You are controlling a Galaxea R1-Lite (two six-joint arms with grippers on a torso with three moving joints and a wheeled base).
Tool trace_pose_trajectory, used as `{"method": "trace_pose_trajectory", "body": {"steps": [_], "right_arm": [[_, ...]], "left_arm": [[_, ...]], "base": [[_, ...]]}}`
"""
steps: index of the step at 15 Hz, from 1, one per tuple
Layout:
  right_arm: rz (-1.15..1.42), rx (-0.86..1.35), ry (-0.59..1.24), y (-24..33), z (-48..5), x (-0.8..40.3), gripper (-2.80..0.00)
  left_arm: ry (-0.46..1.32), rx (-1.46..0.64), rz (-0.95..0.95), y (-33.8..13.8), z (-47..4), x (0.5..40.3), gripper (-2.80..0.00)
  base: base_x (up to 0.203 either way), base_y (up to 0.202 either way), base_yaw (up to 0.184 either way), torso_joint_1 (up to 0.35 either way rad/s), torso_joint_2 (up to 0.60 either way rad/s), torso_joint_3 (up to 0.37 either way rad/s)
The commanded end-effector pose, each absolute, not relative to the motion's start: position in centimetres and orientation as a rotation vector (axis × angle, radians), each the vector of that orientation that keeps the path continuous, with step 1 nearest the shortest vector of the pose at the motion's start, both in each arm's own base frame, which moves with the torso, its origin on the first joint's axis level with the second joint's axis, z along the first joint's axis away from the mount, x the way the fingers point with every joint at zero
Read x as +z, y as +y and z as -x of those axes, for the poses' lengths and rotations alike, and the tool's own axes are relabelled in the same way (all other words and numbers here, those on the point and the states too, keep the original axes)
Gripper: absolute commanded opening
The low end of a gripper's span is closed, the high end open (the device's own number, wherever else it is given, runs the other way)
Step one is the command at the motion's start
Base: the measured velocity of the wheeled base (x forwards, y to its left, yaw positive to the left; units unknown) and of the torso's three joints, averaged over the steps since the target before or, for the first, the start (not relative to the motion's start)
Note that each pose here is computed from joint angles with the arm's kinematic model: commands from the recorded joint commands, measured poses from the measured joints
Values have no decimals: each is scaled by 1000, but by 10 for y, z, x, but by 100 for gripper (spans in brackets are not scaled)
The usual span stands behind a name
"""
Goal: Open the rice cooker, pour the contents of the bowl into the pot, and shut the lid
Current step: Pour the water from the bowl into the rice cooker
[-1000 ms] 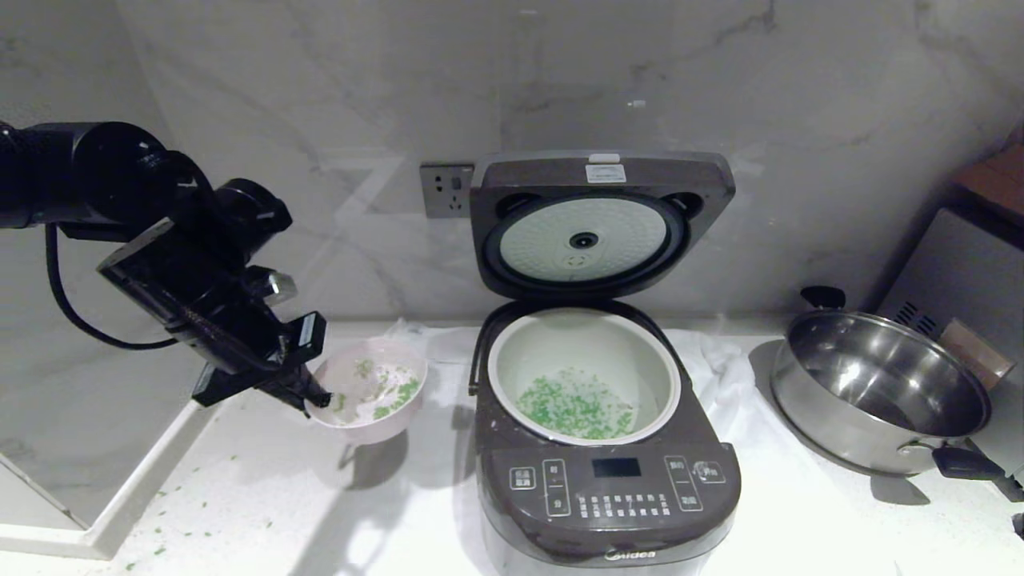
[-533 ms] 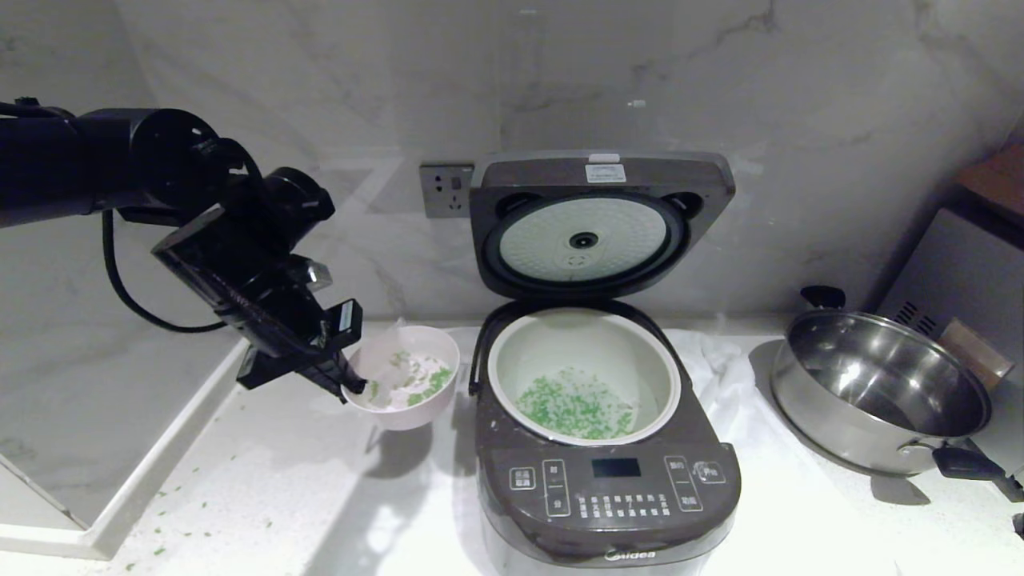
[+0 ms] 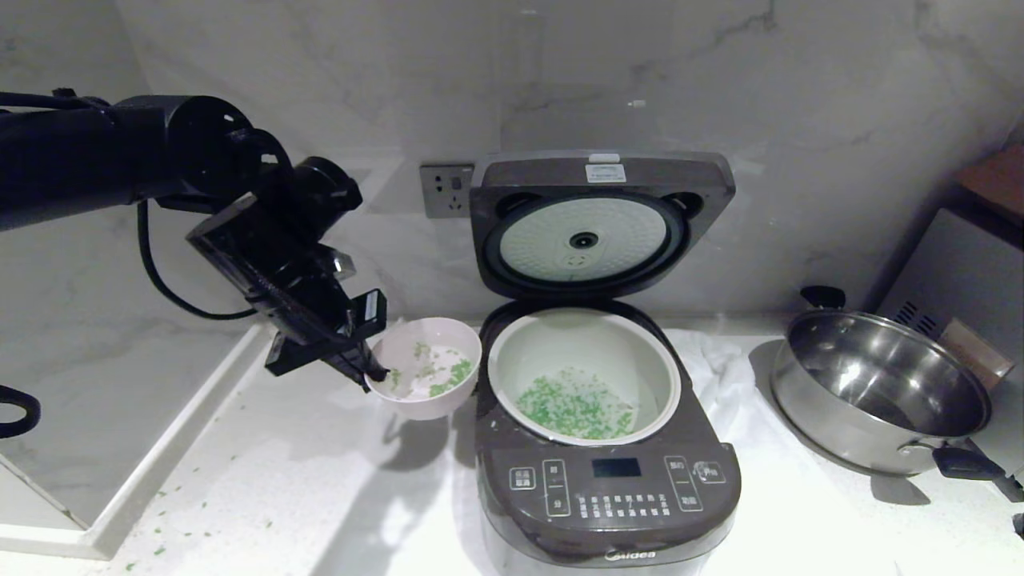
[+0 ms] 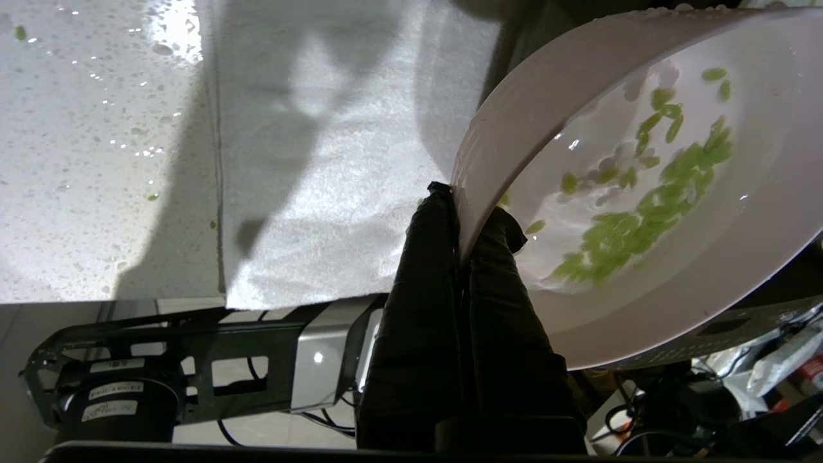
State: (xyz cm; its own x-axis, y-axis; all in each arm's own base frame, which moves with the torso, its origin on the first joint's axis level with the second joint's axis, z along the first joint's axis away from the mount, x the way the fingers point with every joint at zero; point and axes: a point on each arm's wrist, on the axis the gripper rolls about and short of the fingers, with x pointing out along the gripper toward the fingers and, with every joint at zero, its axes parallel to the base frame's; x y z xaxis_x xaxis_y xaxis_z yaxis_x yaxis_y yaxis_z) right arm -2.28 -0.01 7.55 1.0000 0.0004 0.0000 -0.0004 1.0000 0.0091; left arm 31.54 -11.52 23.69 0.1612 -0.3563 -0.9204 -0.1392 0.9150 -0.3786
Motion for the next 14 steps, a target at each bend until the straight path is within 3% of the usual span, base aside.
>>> {"method": "trace_pose_trajectory", "body": {"steps": [1, 14], "right_arm": [[-9, 2, 2, 0, 23, 75, -280], [-9, 2, 2, 0, 23, 75, -280]], "left_arm": [[1441, -180, 400, -130, -315, 231, -280], [1408, -283, 360, -170, -305, 234, -280]], "base": [[0, 0, 0, 0, 0, 0], [0, 0, 0, 0, 0, 0]]}}
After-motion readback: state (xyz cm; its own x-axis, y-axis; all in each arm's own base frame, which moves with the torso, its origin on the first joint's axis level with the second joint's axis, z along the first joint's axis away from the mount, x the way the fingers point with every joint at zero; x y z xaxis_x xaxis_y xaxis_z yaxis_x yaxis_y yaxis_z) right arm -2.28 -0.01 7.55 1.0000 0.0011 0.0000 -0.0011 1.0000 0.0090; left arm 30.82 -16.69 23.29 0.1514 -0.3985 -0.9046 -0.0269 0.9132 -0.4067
